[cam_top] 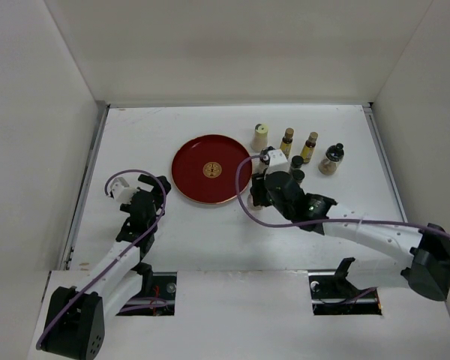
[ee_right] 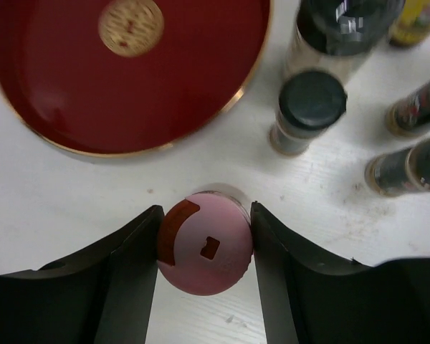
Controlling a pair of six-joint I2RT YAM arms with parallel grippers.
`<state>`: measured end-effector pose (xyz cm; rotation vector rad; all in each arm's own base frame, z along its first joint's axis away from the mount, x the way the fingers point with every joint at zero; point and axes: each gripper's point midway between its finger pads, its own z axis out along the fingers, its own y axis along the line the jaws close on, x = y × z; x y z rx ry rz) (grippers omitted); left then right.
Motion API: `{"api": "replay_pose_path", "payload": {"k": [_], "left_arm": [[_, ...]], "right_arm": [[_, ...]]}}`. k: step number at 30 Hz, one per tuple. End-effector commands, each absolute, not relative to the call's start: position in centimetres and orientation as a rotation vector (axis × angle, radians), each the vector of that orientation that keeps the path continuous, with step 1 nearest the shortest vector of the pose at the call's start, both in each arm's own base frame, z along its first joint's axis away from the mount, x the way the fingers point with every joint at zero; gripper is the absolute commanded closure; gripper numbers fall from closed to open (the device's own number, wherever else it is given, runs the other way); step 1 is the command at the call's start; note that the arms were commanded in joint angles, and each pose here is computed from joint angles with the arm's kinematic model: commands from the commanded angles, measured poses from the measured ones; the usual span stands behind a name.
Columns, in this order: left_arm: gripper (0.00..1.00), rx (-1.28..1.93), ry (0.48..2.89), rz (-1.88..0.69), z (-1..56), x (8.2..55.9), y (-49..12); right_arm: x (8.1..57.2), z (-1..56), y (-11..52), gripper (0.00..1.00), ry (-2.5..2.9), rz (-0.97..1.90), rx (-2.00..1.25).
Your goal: Organize the condiment bottles
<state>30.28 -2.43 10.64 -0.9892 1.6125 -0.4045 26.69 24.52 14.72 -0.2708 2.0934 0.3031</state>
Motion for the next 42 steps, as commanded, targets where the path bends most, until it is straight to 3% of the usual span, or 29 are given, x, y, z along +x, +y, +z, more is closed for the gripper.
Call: {"api": "replay_pose_path", "payload": {"k": [1, 10, 17, 30, 36, 42], "left_arm": [[0.0, -0.992, 1.566, -0.455, 11.7, 30.7, -2.6], [0.0, -1.008, 1.544, -0.448, 11.6, 30.4, -1.9], [0.0, -1.01, 1.543, -0.449, 11.5, 30.3, -1.8], [0.0, -1.011, 1.564, -0.464, 11.1, 30.5, -2.3], [0.0, -1.013, 1.568, -0.462, 10.9, 30.5, -2.2], [0.0, -1.012, 1.564, -0.462, 11.0, 30.5, -2.1]], "right_arm": [[27.9, 23.9, 26.5, 0.54, 1.895, 0.405, -0.235], [35.5, 28.0, 38.0, 0.55, 1.774, 0.553, -0.332], [41.8, 26.4, 44.5, 0.56, 1.755, 0.561, -0.327], [45.7, 20.1, 49.3, 0.54, 1.783, 0.501, -0.344], [45.3, 17.8, 49.8, 0.47, 1.807, 0.47, -0.362], [44.8, 18.6, 50.1, 0.21, 1.802, 0.513, -0.343]]}}
